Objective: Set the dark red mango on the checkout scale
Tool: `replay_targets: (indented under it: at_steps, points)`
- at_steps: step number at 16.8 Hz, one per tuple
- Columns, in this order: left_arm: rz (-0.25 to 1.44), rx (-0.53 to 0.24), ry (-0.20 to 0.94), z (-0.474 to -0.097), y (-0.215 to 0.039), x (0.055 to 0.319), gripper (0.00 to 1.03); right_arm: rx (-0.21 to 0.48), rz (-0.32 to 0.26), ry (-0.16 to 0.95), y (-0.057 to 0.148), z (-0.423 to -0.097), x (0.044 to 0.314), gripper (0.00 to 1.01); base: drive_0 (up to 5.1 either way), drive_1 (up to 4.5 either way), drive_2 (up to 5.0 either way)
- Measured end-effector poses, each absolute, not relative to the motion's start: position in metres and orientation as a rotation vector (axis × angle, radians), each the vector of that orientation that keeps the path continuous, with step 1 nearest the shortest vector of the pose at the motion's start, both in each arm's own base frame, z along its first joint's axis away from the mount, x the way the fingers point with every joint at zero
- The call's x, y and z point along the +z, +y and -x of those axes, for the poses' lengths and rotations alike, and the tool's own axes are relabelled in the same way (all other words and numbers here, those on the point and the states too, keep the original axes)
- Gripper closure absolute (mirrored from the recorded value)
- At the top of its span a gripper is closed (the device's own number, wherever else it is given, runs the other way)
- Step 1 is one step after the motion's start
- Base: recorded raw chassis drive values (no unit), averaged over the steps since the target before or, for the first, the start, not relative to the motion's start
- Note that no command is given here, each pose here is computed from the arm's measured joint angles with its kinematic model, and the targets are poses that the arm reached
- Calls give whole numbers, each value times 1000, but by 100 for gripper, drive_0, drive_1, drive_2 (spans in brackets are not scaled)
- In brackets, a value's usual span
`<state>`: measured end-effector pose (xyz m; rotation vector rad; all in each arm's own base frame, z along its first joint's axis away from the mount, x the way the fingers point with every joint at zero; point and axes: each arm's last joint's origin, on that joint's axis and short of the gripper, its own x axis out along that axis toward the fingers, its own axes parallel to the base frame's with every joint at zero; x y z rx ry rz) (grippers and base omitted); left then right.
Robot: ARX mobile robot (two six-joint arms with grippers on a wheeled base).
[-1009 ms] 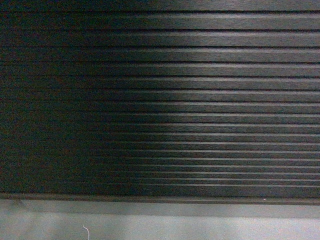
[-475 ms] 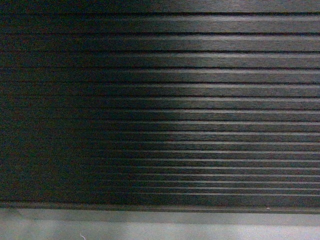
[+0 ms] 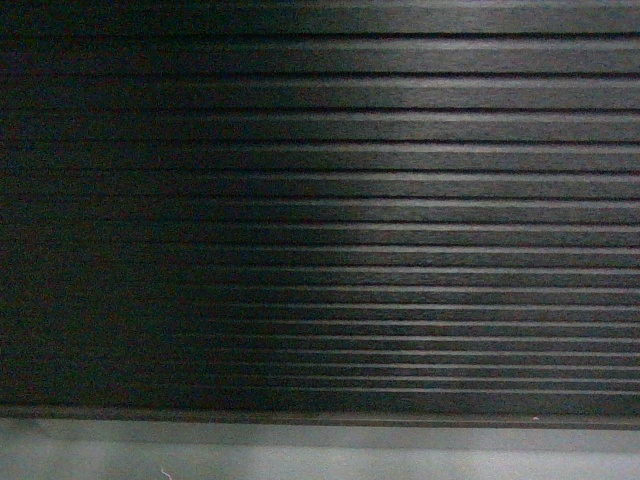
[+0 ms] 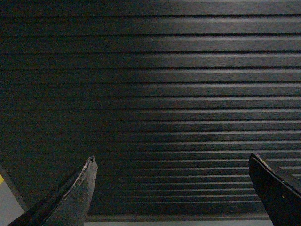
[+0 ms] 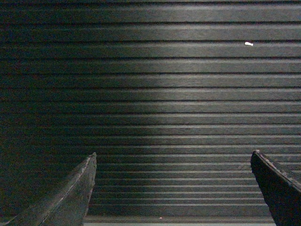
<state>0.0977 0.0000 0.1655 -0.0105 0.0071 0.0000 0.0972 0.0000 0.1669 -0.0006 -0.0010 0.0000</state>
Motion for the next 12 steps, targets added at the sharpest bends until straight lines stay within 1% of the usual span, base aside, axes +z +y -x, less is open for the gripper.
replay_targets:
  at_steps: [3,12]
  points:
    - [11,-1,5,-98,0,166,5,-1,1,-2,0,-97,167,3,-19,131,-169]
    - [10,0,4,-98,0,166,5,0,0,-5,0,-97,167,3,0,0,0]
